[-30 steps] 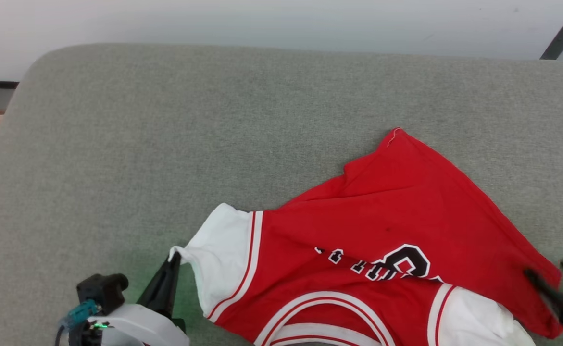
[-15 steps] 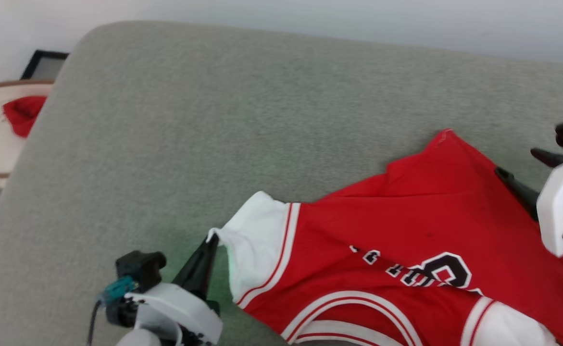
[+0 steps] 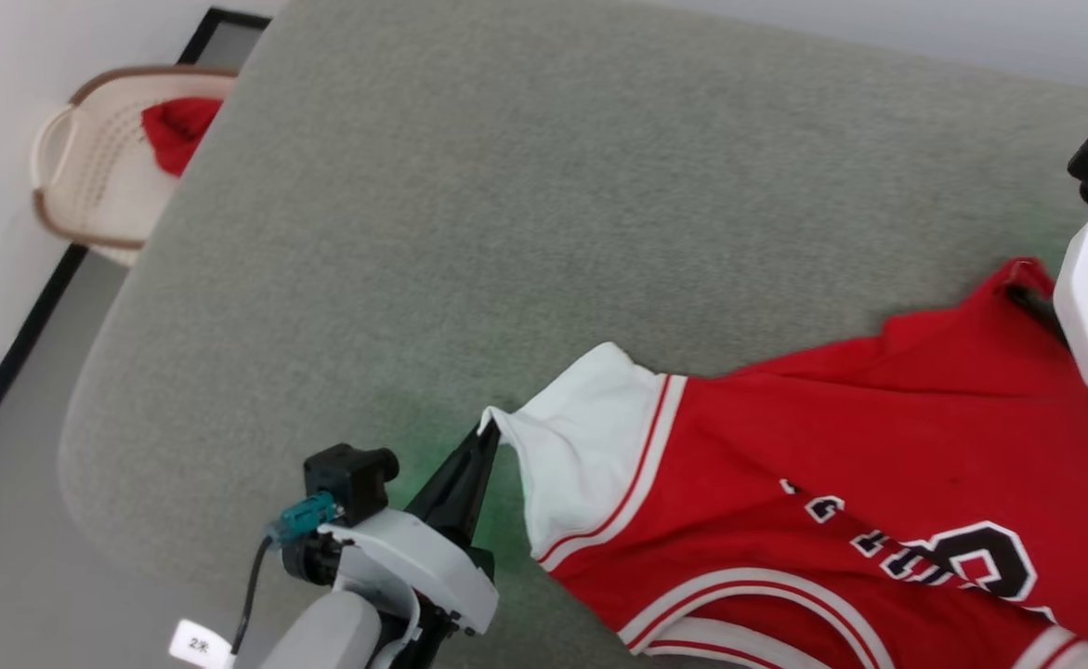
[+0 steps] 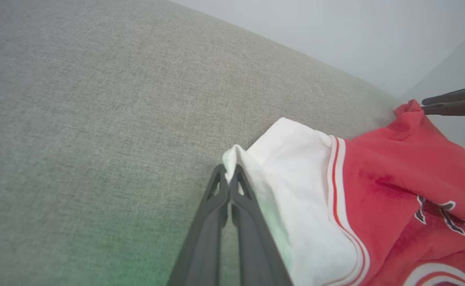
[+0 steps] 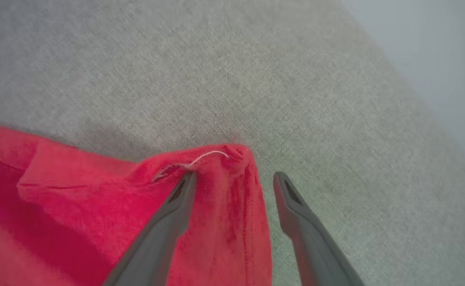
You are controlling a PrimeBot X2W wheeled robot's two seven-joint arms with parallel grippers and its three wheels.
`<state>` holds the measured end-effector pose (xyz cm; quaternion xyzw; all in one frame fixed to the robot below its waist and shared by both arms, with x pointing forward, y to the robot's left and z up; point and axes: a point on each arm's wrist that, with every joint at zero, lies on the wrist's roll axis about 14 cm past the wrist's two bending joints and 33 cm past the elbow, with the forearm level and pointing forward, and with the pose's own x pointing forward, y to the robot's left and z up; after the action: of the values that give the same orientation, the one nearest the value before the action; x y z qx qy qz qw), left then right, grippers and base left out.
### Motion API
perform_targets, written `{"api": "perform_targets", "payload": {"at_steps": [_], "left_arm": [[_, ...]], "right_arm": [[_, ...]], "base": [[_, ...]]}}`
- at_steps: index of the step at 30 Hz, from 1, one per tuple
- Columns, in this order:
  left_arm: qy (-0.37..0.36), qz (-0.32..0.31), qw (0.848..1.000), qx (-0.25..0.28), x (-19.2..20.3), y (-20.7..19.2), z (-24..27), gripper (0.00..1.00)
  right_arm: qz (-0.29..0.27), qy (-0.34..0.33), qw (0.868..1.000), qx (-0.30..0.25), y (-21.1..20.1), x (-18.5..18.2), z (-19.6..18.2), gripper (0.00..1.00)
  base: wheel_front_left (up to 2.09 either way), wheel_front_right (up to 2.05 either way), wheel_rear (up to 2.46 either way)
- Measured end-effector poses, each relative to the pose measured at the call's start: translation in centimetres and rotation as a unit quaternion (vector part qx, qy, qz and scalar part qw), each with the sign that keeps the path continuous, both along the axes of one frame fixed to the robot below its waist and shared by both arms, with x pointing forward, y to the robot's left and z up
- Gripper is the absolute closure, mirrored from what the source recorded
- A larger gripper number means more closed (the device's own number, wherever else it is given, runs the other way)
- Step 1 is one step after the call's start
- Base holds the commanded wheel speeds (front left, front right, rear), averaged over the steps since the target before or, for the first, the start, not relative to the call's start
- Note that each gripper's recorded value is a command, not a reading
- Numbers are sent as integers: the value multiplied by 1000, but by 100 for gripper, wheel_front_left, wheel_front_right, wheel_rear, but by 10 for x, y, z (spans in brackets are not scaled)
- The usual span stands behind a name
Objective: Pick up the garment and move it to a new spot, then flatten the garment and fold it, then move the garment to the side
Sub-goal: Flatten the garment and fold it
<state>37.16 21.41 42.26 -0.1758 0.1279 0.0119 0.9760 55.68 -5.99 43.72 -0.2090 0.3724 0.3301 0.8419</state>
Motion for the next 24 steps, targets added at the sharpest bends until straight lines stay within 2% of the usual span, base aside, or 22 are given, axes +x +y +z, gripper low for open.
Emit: {"api": "perform_targets", "payload": {"at_steps": [8, 9, 10, 16, 24], "left_arm": [[20, 21, 1000, 0, -5, 11, -15, 100], [23, 22, 1000, 0, -5, 12, -17, 100], [26, 24, 999, 1, -5, 13, -19, 100], [32, 28, 999, 0, -5, 16, -24, 100], [25, 18, 1000, 0, 1, 15, -21, 100]], "right_arm": [[-7, 87, 995, -44, 1, 5, -42, 0], [-12, 101, 994, -49, 0, 6, -46, 47], [-15, 113, 992, -53, -1, 6, -49, 100], [-36, 146, 987, -63, -4, 10, -54, 100], [-59, 144, 987, -45, -4, 12, -41, 100]], "base": [[0, 0, 0], [0, 0, 0], [0, 0, 0], [0, 0, 0], [0, 0, 0]]}}
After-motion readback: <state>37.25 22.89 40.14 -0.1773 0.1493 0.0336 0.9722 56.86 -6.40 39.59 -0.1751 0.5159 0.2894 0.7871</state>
